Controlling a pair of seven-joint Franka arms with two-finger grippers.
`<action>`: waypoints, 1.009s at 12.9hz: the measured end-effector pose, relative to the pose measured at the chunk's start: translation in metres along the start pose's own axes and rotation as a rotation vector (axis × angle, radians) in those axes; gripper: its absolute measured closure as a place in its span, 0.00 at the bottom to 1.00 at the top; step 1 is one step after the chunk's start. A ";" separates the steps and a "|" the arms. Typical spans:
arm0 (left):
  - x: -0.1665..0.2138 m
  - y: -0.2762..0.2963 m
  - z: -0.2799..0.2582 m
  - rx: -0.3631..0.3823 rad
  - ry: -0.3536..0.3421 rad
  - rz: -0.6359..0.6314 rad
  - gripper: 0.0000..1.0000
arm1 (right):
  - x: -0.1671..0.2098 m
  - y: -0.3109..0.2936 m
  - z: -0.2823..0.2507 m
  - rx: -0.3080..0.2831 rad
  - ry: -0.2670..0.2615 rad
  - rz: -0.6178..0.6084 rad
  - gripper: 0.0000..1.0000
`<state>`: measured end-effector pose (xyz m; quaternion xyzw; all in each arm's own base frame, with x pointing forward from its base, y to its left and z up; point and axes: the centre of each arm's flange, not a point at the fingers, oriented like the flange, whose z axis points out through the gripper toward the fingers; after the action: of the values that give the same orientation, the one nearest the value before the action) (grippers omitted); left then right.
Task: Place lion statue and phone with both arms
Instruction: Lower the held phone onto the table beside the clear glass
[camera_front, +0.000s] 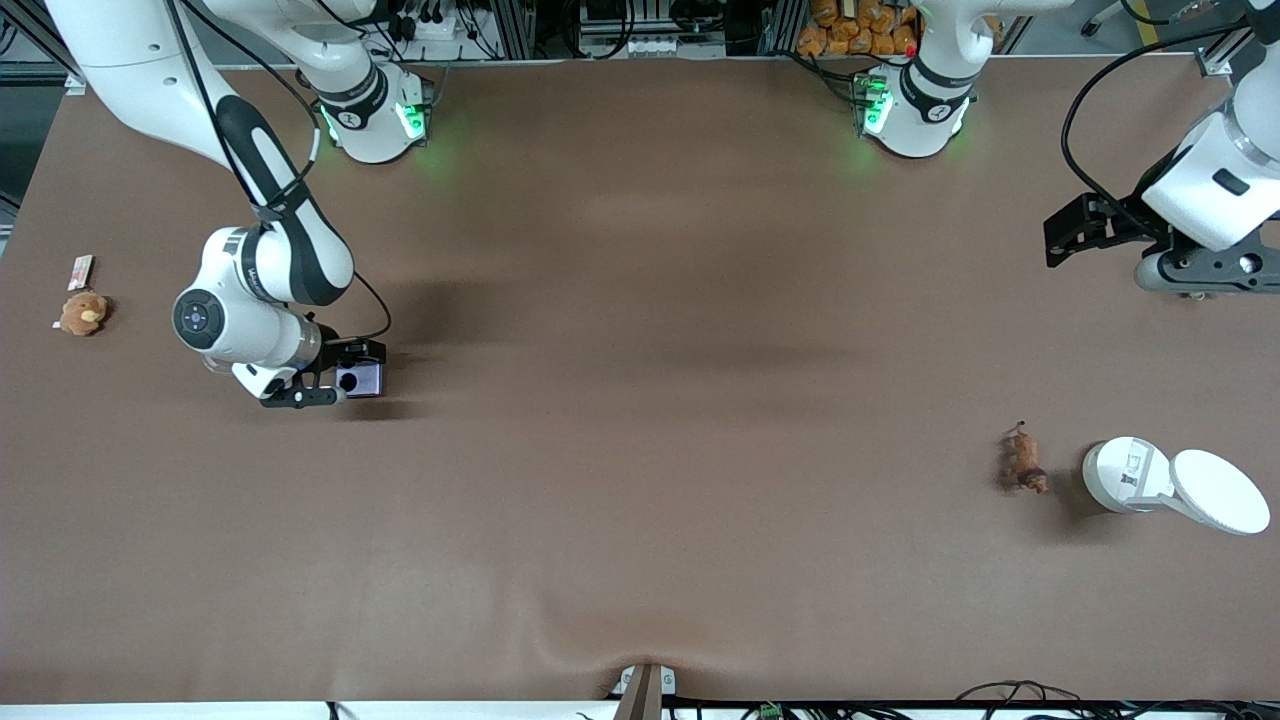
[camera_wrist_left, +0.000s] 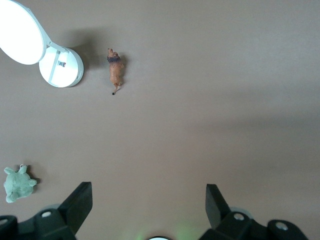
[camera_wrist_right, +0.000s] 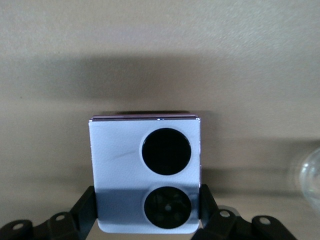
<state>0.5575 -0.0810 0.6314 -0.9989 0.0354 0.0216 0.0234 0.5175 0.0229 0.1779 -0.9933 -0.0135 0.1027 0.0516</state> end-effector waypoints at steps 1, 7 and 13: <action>0.002 -0.004 0.003 0.000 -0.005 -0.006 0.00 | 0.000 -0.001 0.003 0.000 -0.006 -0.002 0.16; 0.003 -0.007 0.005 0.000 -0.009 -0.011 0.00 | 0.017 -0.006 -0.028 0.025 -0.085 -0.009 0.00; 0.003 -0.007 0.005 -0.001 -0.009 -0.011 0.00 | 0.061 -0.033 -0.137 0.046 -0.068 -0.076 0.00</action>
<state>0.5608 -0.0739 0.6269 -0.9989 0.0296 0.0259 0.0234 0.6043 0.0441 0.3022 -0.9865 -0.0505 0.1348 0.0777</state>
